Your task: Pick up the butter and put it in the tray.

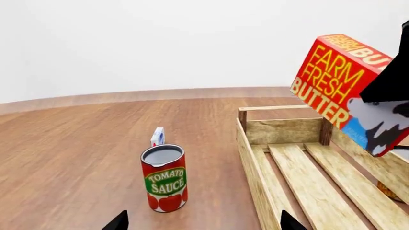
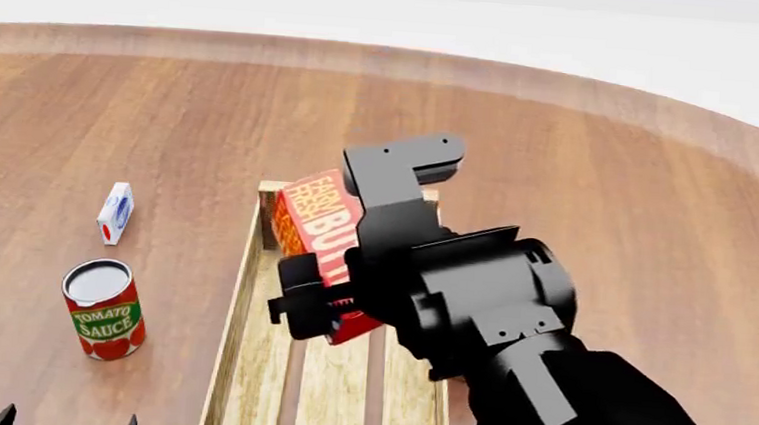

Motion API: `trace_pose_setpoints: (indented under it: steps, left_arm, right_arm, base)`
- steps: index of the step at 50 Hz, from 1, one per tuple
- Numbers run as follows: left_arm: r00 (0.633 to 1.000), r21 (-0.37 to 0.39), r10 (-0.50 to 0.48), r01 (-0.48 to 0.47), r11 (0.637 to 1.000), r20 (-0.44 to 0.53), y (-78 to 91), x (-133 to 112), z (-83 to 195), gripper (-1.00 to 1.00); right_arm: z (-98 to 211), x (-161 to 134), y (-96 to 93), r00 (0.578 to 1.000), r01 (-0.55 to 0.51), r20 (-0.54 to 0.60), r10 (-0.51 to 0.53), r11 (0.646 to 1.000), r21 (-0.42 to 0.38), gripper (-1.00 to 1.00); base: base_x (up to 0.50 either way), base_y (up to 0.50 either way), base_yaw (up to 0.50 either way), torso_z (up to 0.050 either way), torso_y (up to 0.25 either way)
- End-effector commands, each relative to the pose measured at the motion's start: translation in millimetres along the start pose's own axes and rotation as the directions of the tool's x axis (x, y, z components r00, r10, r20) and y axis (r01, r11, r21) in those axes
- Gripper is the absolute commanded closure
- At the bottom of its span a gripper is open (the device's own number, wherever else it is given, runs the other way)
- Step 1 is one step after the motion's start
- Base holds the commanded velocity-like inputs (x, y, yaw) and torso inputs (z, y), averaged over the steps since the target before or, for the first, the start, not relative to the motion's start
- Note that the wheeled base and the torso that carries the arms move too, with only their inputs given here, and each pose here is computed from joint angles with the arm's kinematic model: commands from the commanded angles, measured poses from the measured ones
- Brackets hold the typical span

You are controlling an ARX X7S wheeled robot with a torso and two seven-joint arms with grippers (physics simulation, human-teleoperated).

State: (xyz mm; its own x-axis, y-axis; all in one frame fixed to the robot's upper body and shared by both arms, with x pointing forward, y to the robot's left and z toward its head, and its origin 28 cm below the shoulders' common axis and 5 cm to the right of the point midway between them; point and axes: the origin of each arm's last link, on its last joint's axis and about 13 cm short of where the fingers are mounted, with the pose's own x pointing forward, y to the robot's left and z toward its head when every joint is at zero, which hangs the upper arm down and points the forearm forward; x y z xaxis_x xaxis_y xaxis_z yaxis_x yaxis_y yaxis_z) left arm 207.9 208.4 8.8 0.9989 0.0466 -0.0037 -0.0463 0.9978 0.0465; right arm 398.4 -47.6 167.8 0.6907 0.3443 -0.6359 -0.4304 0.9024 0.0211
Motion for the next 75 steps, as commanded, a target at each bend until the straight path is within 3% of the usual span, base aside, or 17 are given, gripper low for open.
trace_pose_setpoints:
  steps: [1,75]
  left_arm:
    - [1.0,-0.001,0.0,0.0,1.0,0.0,-0.1,0,0,-1.0]
    - [1.0,-0.003,0.003,-0.003,1.0,0.0,0.8,-2,1,-1.0]
  right_arm:
    - [3,3,-0.9,1.0,-0.009,0.012,0.01,1.0,-0.023,1.0]
    - [-64,23,7.8,0.966,-0.039,-0.258,0.02,0.997,-0.07,1.0]
  base:
    - [0.0,0.0,0.0,0.0,0.0]
    - [0.0,0.0,0.0,0.0,0.001]
